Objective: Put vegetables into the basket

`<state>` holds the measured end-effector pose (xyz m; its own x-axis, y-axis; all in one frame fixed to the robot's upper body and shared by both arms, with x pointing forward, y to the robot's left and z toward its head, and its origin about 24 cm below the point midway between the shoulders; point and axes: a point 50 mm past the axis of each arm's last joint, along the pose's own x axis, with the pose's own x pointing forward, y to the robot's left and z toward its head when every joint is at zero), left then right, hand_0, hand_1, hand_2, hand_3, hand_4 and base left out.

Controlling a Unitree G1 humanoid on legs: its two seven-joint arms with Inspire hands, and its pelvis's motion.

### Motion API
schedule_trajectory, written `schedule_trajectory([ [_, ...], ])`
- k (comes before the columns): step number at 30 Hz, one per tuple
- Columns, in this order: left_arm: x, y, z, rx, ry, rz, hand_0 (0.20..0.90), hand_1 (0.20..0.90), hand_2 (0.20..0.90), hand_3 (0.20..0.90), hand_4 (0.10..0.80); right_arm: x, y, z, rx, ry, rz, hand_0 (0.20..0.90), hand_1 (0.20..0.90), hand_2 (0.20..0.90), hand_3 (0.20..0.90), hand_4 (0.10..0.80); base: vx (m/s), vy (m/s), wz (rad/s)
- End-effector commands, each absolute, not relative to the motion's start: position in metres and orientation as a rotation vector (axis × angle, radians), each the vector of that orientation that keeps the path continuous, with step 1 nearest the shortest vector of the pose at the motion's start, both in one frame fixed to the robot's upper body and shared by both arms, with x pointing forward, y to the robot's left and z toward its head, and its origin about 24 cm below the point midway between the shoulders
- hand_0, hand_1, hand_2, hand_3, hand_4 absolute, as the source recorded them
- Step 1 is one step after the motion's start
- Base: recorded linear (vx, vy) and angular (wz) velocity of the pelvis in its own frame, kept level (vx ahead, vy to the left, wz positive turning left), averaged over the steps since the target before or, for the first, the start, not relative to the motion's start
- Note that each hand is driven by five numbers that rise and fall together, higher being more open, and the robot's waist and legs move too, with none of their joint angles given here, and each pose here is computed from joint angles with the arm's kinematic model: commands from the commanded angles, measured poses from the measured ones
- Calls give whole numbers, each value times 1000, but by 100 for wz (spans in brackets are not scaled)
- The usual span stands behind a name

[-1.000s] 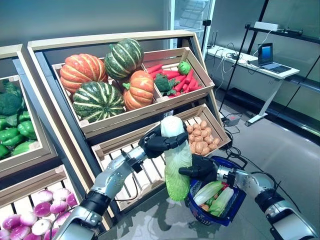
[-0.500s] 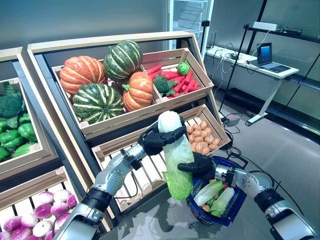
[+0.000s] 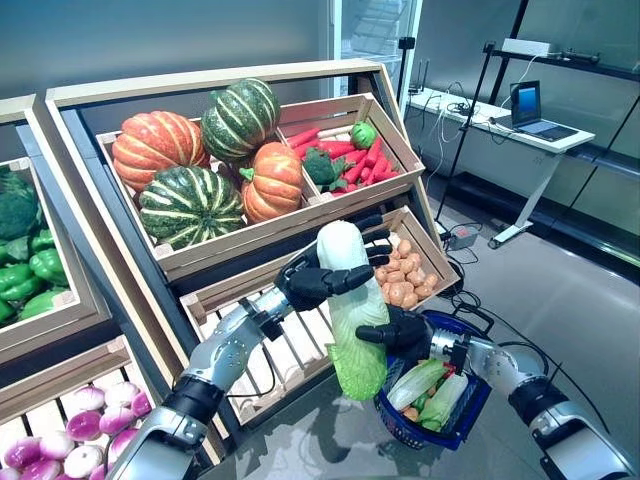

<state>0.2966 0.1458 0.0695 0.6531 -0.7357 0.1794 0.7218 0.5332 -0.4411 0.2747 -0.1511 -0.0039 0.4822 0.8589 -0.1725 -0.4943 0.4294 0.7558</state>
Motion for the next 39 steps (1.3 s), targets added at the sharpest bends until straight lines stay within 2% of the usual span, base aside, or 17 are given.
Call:
schedule_trajectory([
  [1, 306, 118, 110, -452, -133, -1028, 900, 900, 900, 900, 800, 325, -154, 61, 873, 215, 829, 300, 300, 300, 300, 400, 0, 0, 0],
  [8, 303, 158, 92, -427, -97, -846, 900, 900, 900, 900, 800, 300, -198, 21, 895, 271, 567, 300, 300, 300, 300, 400, 15, -17, -7],
  [16, 294, 206, 64, -454, -64, -608, 900, 900, 900, 900, 800, 266, -281, -16, 848, 254, 62, 300, 300, 300, 300, 400, 10, -19, -8],
  [20, 290, 219, 50, -425, -30, -533, 900, 900, 900, 900, 800, 251, -312, -21, 836, 210, -103, 300, 300, 300, 300, 400, 11, -20, -1],
  [28, 280, 234, 36, -444, -32, -413, 900, 900, 900, 900, 800, 229, -334, -36, 778, 255, -314, 300, 300, 300, 300, 400, 34, -40, -2],
  [33, 286, 226, 48, -424, -90, -380, 900, 900, 900, 900, 800, 248, -331, -26, 717, 224, -395, 300, 300, 300, 300, 400, -144, -41, 1],
  [34, 297, 217, 70, -397, -178, -401, 900, 900, 900, 900, 800, 272, -325, -8, 696, 152, -408, 300, 300, 300, 300, 400, -488, -80, -2],
  [39, 315, 202, 118, -368, -348, -446, 900, 900, 900, 900, 800, 309, -327, 35, 605, 61, -424, 300, 300, 300, 300, 400, -392, -39, 11],
])
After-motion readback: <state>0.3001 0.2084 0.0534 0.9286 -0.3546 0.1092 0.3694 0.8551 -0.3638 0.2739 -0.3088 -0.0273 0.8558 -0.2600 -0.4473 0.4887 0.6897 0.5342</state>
